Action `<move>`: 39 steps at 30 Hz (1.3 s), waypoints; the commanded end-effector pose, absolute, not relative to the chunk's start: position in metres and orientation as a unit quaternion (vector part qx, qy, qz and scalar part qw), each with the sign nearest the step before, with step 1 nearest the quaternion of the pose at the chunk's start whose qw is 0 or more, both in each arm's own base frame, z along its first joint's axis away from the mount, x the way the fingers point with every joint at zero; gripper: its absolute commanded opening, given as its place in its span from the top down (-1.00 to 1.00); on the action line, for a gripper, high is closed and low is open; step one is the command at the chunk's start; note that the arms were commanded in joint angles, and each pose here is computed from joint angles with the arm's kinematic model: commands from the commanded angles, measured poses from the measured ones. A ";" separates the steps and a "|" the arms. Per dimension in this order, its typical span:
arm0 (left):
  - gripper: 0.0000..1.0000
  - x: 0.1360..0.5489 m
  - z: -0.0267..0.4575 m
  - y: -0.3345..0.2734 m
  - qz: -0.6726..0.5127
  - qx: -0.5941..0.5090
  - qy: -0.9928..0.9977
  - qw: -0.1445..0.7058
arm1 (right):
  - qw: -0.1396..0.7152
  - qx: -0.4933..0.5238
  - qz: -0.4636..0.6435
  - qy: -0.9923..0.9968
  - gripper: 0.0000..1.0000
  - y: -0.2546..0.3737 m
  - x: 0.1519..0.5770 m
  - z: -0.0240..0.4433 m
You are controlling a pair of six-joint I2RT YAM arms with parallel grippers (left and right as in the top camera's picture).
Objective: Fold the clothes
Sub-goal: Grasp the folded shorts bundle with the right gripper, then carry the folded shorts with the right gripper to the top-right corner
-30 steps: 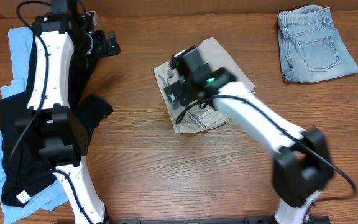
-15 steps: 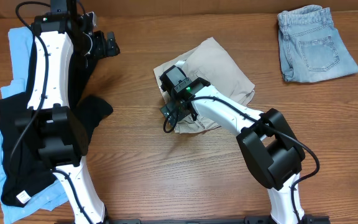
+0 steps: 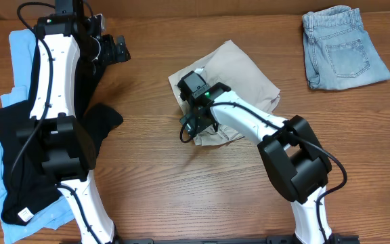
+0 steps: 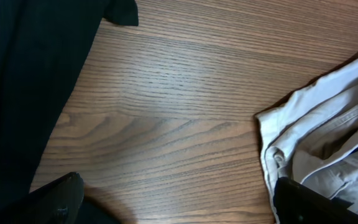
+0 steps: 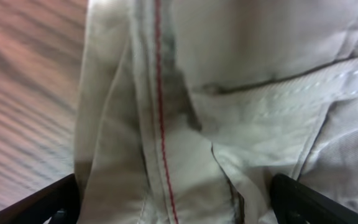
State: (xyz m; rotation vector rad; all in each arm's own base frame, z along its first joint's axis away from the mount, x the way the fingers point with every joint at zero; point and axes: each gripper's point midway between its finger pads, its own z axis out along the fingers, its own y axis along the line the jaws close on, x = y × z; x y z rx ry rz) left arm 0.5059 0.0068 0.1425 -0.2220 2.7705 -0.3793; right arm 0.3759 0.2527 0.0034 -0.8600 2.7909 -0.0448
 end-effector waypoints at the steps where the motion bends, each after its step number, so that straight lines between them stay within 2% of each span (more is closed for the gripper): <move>1: -1.00 0.503 0.139 0.005 -0.127 -0.080 0.976 0.159 | 0.048 -0.255 -0.084 0.962 -0.97 0.189 0.379 -0.040; 5: -1.00 0.501 0.138 0.006 -0.125 -0.080 0.976 0.157 | 0.033 -0.235 -0.086 0.968 -0.92 0.170 0.381 -0.031; 9: -1.00 0.502 0.138 0.006 -0.125 -0.081 0.976 0.157 | 0.029 -0.228 -0.084 0.970 -0.61 0.169 0.381 -0.022; 12: -1.00 0.501 0.138 0.006 -0.125 -0.081 0.977 0.156 | 0.031 -0.201 -0.083 0.976 -0.01 0.169 0.381 -0.022; 14: -1.00 0.501 0.138 0.006 -0.125 -0.081 0.977 0.156 | 0.036 -0.177 -0.082 0.980 0.60 0.169 0.382 -0.020; 15: -1.00 0.501 0.138 0.006 -0.125 -0.081 0.976 0.156 | 0.039 -0.165 -0.082 0.982 0.81 0.169 0.383 -0.019; 16: -1.00 0.501 0.138 0.006 -0.125 -0.081 0.976 0.157 | 0.044 -0.154 -0.082 0.984 0.92 0.169 0.385 -0.016; 21: -1.00 0.501 0.138 0.006 -0.125 -0.081 0.976 0.157 | 0.086 -0.114 -0.070 0.987 0.92 0.166 0.406 0.025; 32: -1.00 0.503 0.139 0.006 -0.125 -0.080 0.976 0.160 | 0.261 -0.051 -0.099 0.959 0.92 0.119 0.457 0.233; 39: -1.00 0.506 0.140 0.006 -0.125 -0.079 0.975 0.166 | 0.341 -0.009 -0.151 0.928 0.92 0.052 0.476 0.314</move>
